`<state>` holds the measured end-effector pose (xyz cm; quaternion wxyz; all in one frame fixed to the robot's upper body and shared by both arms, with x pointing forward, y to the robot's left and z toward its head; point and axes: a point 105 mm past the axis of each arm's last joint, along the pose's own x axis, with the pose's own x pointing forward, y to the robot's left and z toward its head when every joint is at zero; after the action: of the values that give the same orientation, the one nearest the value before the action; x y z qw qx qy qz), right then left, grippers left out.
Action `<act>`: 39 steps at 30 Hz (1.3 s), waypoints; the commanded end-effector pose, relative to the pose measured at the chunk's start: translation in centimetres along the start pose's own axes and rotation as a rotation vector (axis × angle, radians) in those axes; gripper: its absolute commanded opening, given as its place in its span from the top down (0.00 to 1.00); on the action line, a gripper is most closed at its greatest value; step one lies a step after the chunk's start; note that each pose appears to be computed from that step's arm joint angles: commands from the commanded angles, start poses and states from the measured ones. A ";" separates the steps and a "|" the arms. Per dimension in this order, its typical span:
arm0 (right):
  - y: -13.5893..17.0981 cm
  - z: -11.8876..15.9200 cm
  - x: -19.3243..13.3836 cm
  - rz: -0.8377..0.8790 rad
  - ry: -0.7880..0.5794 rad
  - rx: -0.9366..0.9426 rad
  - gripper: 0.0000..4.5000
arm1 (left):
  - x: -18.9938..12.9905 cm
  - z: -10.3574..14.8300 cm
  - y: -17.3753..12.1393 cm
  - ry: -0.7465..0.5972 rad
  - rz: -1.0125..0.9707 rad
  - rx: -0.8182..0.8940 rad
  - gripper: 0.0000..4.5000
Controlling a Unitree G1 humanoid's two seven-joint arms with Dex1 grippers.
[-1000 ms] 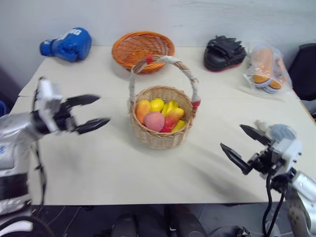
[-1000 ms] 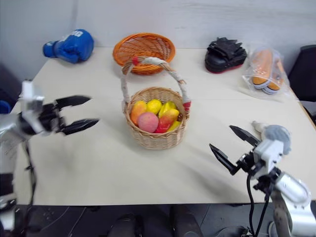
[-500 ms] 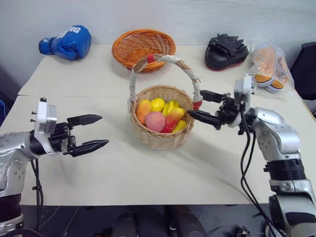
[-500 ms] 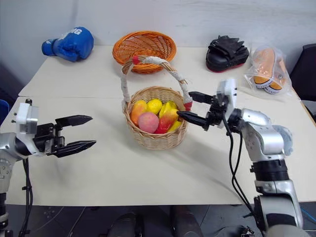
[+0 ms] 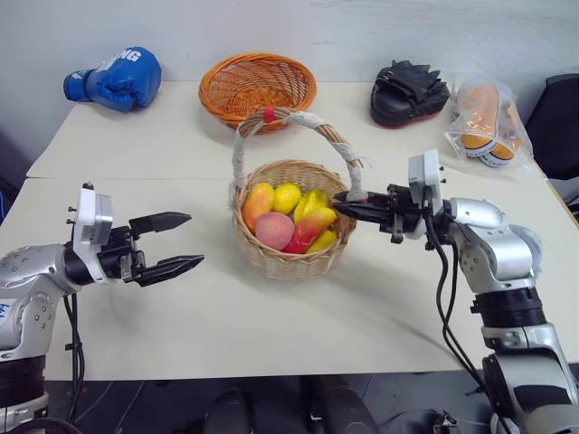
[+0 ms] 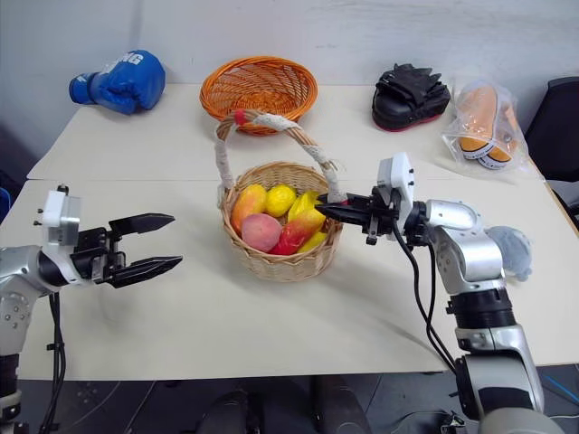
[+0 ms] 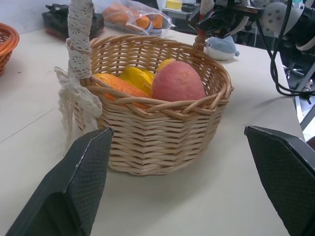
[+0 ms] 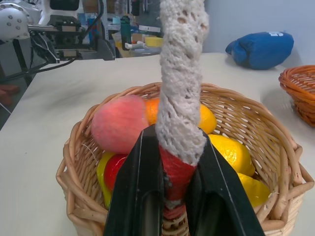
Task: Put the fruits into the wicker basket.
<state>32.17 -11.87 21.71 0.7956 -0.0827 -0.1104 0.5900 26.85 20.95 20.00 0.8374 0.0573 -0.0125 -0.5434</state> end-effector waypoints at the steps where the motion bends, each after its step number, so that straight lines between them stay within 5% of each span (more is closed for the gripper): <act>1: -0.3 4.4 -2.4 -0.170 -0.145 -0.115 0.96 | 0.7 0.5 0.0 -0.028 -0.029 0.015 0.00; 5: -1.4 6.0 -6.6 -0.447 -0.216 -0.101 0.96 | 1.6 0.9 0.3 -0.050 -0.044 0.039 0.00; 10: -2.6 5.0 -12.4 -0.725 -0.127 -0.145 0.96 | 2.7 1.8 0.6 -0.074 -0.073 0.073 0.00; 22: -4.9 0.1 -16.9 -0.891 -0.027 -0.035 0.96 | 4.5 1.8 0.8 -0.088 -0.137 0.088 0.00; 32: -2.0 2.2 -18.4 -0.760 0.027 -0.111 0.20 | 1.4 -0.8 1.2 -0.011 0.006 0.034 0.00; 34: 0.0 0.7 -19.7 -0.646 0.206 -0.111 0.04 | -0.4 -2.4 1.1 0.045 0.055 0.021 0.00; 39: 4.2 -2.2 -19.8 -0.360 0.399 -0.075 0.01 | -4.0 -5.8 1.3 0.178 0.163 0.056 0.00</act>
<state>24.02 -30.53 16.59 0.9146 -0.1726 0.0172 0.3653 27.02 24.84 13.95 0.8738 0.0911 0.0548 -0.4745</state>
